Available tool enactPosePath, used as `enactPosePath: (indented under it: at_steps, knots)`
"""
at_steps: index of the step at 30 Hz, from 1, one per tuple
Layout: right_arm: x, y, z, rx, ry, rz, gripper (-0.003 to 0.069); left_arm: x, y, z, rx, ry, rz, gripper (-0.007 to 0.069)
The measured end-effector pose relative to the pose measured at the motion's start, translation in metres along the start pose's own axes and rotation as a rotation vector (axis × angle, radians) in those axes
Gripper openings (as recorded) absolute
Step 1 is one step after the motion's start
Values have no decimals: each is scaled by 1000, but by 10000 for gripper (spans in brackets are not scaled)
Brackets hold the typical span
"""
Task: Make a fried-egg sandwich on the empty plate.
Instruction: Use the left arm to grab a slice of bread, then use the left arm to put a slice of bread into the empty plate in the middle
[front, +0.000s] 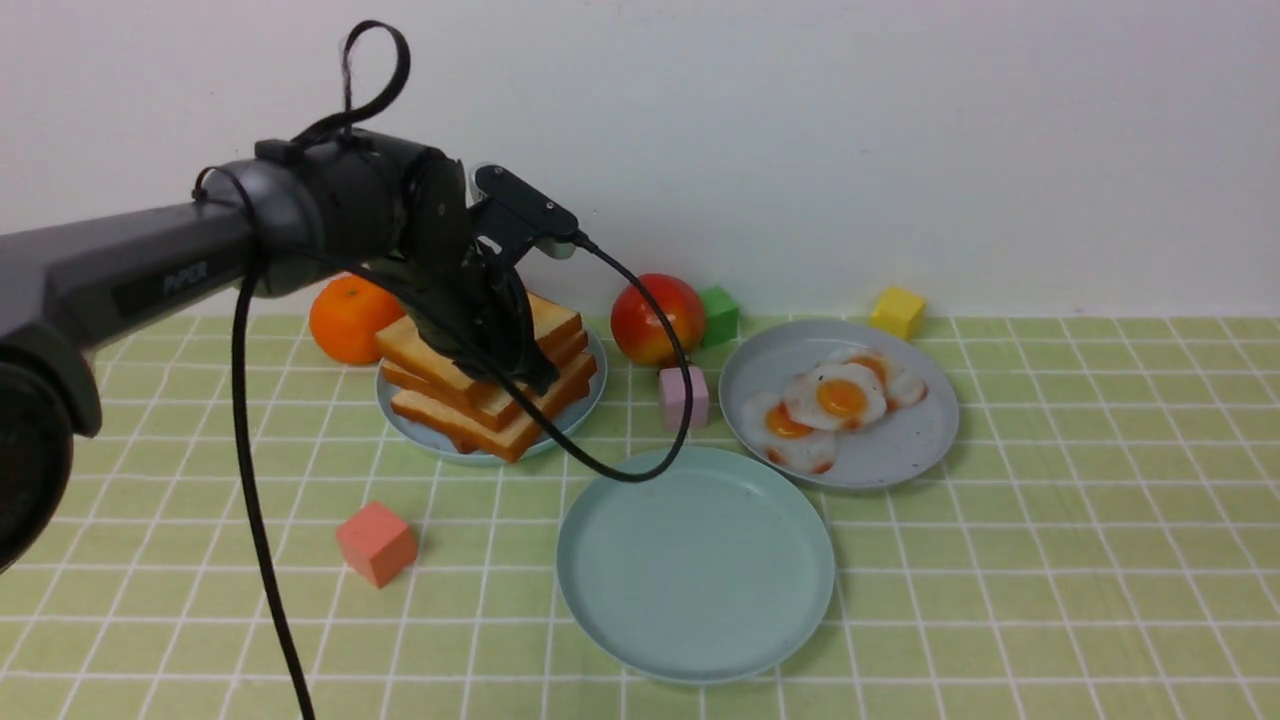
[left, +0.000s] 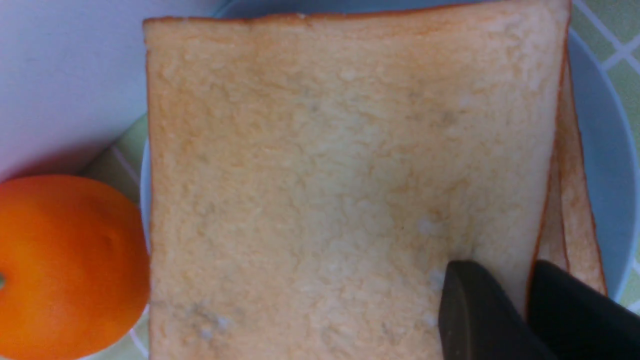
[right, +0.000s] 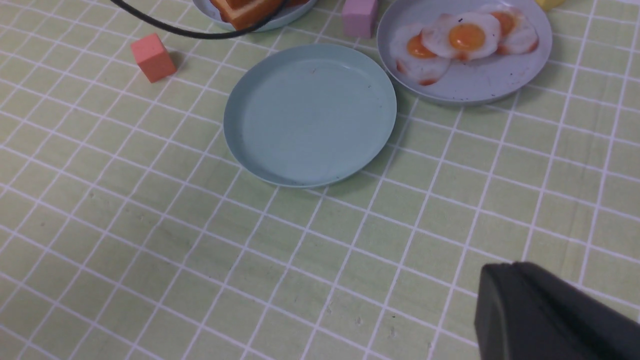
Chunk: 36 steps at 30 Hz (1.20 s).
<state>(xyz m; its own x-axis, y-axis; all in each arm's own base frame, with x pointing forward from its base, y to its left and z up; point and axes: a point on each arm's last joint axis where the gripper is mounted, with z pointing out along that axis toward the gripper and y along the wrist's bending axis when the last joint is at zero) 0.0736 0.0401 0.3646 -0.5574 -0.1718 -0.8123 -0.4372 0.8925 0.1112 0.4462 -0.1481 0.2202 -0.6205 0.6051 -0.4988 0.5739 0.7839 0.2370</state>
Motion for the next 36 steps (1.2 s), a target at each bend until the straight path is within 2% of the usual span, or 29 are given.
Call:
enactPosePath:
  at_steps: [5, 7, 10, 15, 21, 25, 31, 36]
  knots:
    - [1, 0, 0, 3, 8, -3, 12, -9, -2, -49, -2, -14, -47, 102]
    - [1, -1, 0, 6, 13, -5, 14, -14, -13, -79, 10, -34, -67, 102]
    - [3, -1, 0, 12, 29, -11, 14, -14, -71, -109, 83, -58, 0, 102]
    - [4, -1, 0, 16, 45, -15, 18, 0, -152, -99, 179, -50, 167, 102]
    - [4, -2, 0, 17, 49, -17, 22, 6, -199, -75, 200, -34, 289, 102]
    - [4, -2, 0, 18, 49, -17, 25, 10, -211, -65, 207, -15, 321, 102]
    - [5, -1, 0, 16, 60, -17, 28, 14, -214, -54, 200, 18, 337, 109]
    - [6, -1, 0, 16, 64, -17, 31, 14, -213, -54, 197, 22, 341, 206]
